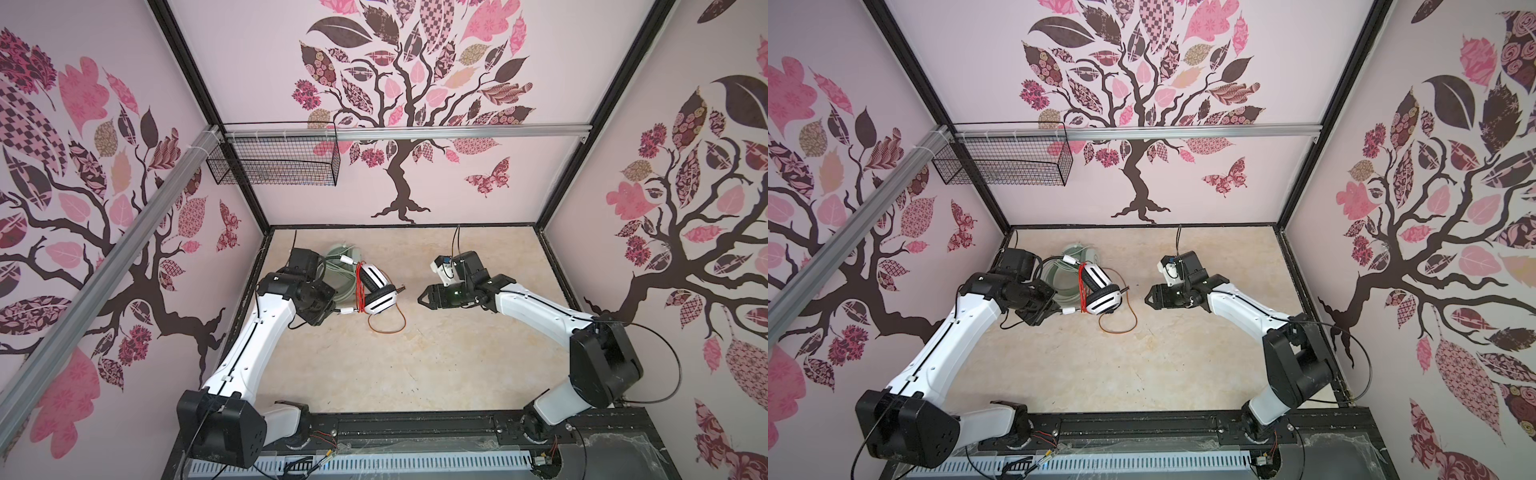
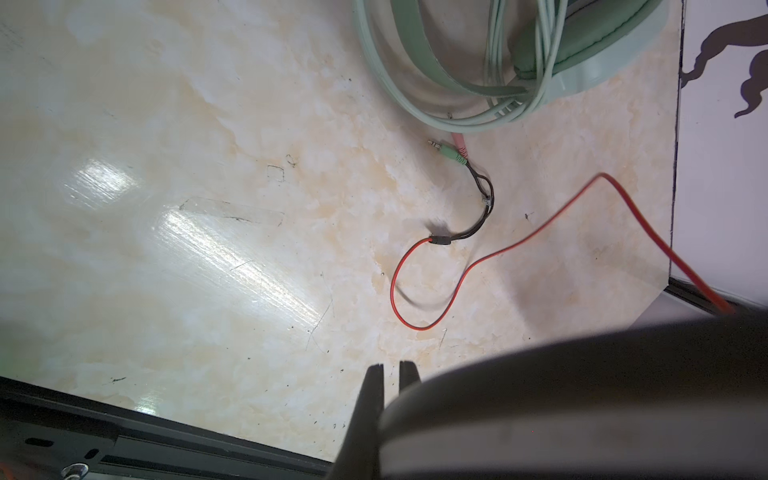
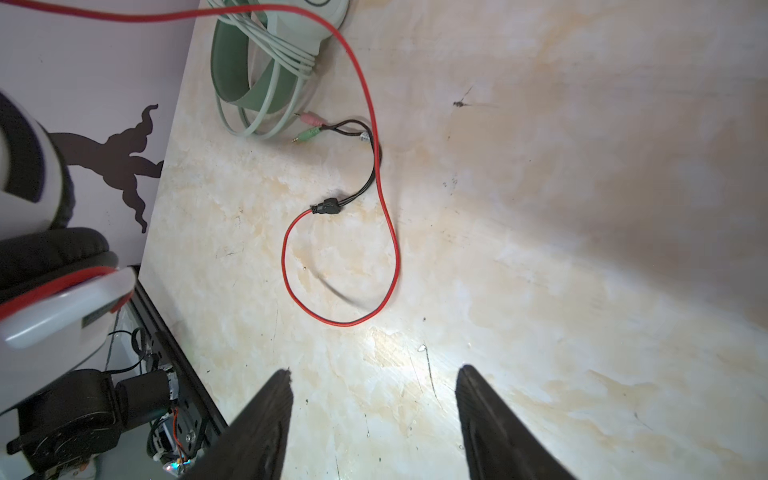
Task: Wrap the headphones
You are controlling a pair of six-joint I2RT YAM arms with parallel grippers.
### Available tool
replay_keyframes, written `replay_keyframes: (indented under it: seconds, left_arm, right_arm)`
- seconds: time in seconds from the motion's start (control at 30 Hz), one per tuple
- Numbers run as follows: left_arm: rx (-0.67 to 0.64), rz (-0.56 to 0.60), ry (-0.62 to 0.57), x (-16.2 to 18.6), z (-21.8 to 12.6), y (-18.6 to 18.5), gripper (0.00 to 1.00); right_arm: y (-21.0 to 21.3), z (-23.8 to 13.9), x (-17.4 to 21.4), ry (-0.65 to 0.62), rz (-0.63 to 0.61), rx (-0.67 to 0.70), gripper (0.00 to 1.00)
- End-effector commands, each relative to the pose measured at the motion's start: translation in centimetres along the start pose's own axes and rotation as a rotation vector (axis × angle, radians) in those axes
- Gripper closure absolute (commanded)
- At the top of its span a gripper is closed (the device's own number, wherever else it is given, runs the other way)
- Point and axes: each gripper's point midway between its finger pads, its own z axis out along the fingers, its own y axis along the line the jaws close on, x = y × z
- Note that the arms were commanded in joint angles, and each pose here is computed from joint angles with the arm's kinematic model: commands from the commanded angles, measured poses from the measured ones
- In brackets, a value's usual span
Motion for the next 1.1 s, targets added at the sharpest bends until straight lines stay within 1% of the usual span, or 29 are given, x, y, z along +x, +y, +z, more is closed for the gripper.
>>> replay_keyframes:
  seconds: [0.0,0.1,0.17,0.23,0.3,0.43,0.5,0.57,0.63,0.67,0.73,0.8,0.93,1.07]
  left_arm:
    - [0.107,0.064,0.020,1.5,-2.0,-1.1,1.00]
    - [0.095,0.092,0.028,3.5,-2.5,-0.4,1.00]
    - [0.093,0.106,0.040,5.1,-2.4,-0.1,1.00]
    - [0.116,0.100,0.070,6.8,-1.9,-0.1,1.00]
    - [0.130,0.096,0.087,7.7,-1.4,-0.2,1.00]
    - [0.115,0.103,0.099,8.1,-0.8,-0.2,1.00]
    - [0.087,0.113,0.094,8.0,-0.5,0.1,1.00]
    - [0.054,0.123,0.084,7.7,-0.1,0.5,1.00]
    - [0.017,0.139,0.076,7.4,0.4,1.0,1.00]
    - [0.004,0.145,0.071,7.3,0.5,1.1,1.00]
    - [-0.030,0.156,0.077,7.3,1.1,1.5,1.00]
    - [-0.047,0.164,0.086,7.3,1.5,1.7,1.00]
    - [-0.052,0.171,0.097,7.5,1.9,1.7,1.00]
    - [-0.042,0.177,0.096,7.5,1.9,1.5,1.00]
  right_arm:
    - [1.7,0.2,-1.2,-0.009,-0.024,-0.058,0.35]
    - [1.8,-0.9,-1.2,-0.037,-0.064,-0.040,0.35]
    - [2.1,-2.8,-1.5,-0.089,-0.119,-0.011,0.35]
    - [2.7,-5.3,-1.8,-0.178,-0.193,0.005,0.34]
    - [3.4,-7.7,-2.0,-0.279,-0.251,0.007,0.34]
    - [5.8,-12.2,-2.4,-0.459,-0.327,-0.045,0.33]
    - [6.8,-13.9,-2.7,-0.495,-0.360,-0.042,0.34]
    - [8.3,-14.4,-2.7,-0.465,-0.422,-0.014,0.35]
    - [10.0,-13.5,-2.0,-0.371,-0.498,0.029,0.35]
    - [10.5,-13.0,-1.8,-0.327,-0.511,0.042,0.35]
    - [11.5,-11.6,-1.1,-0.208,-0.518,0.053,0.34]
    - [12.1,-10.4,-0.6,-0.127,-0.529,0.075,0.33]
    - [13.3,-9.0,0.2,-0.006,-0.559,0.079,0.30]
    - [13.0,-7.3,1.3,0.085,-0.577,0.115,0.27]
